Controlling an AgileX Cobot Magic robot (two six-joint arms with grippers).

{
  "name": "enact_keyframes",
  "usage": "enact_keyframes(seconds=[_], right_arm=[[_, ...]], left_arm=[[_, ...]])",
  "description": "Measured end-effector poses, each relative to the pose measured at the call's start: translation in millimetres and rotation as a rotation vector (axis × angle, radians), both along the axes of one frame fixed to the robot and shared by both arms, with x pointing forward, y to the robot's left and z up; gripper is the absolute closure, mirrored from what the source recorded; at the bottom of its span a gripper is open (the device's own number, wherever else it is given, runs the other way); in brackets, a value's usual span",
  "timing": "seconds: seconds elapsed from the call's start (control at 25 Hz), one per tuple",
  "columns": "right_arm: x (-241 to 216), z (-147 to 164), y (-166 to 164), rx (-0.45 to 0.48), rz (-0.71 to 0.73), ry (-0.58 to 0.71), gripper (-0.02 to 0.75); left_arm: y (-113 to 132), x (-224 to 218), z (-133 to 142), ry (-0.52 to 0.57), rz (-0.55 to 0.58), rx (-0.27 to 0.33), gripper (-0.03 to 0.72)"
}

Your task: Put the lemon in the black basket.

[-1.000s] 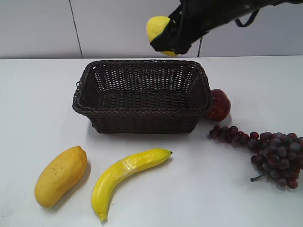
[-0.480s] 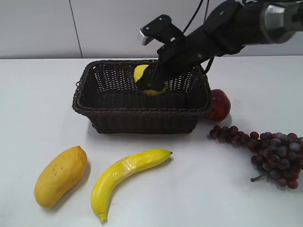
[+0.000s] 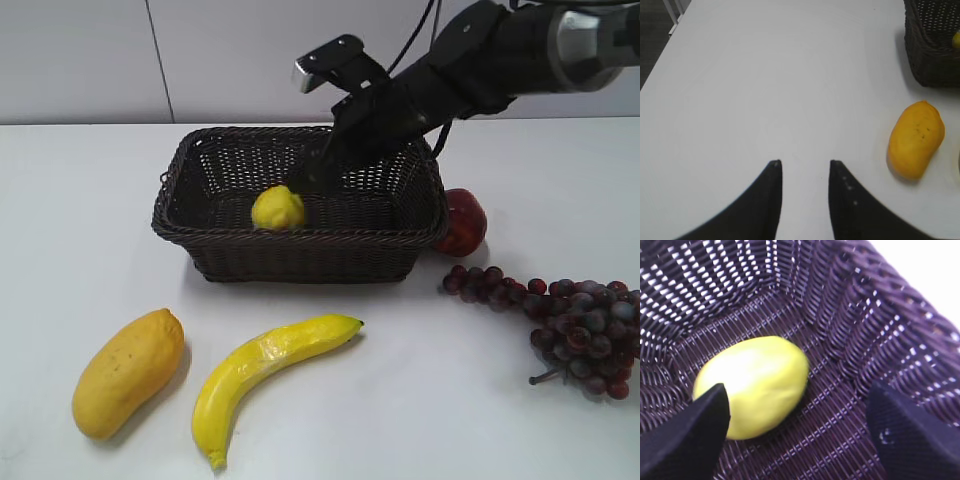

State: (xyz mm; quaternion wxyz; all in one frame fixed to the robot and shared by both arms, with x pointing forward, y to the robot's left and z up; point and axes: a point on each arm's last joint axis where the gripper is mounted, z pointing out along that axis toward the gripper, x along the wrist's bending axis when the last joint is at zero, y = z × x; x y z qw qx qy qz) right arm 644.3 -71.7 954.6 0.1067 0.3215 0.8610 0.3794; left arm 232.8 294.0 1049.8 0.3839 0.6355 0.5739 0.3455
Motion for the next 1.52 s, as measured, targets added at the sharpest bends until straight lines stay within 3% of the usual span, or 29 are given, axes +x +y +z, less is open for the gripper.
enact_keyframes(seconds=[0.28,0.4,0.52,0.68,0.88,1.04,1.52], right_arm=[[1.2,62.4,-31.0,0.061,-0.175,-0.032,0.093],[5.8,73.7,-63.5,0.062,-0.323,0.085,0.099],[8.2,77.8,-97.4,-0.026,-0.432,0.238,0.115],[9.6,92.5,-133.5,-0.140,-0.540,0.324,0.148],[-2.9,100.1,-153.7,-0.273,-0.567,0.447,0.158],[-8.8,100.5,-162.0,-0.356,-0.601,0.452,0.158],[-86.2,143.8,-174.5,-0.315,-0.641,0.415,0.163]], left_arm=[[0.0,0.0,0.0,0.000,0.000,0.000,0.449],[0.0,0.0,0.0,0.000,0.000,0.000,0.449],[0.0,0.0,0.0,0.000,0.000,0.000,0.449],[0.0,0.0,0.0,0.000,0.000,0.000,0.449],[0.0,0.0,0.0,0.000,0.000,0.000,0.449],[0.0,0.0,0.0,0.000,0.000,0.000,0.449],[0.0,0.0,0.0,0.000,0.000,0.000,0.449]])
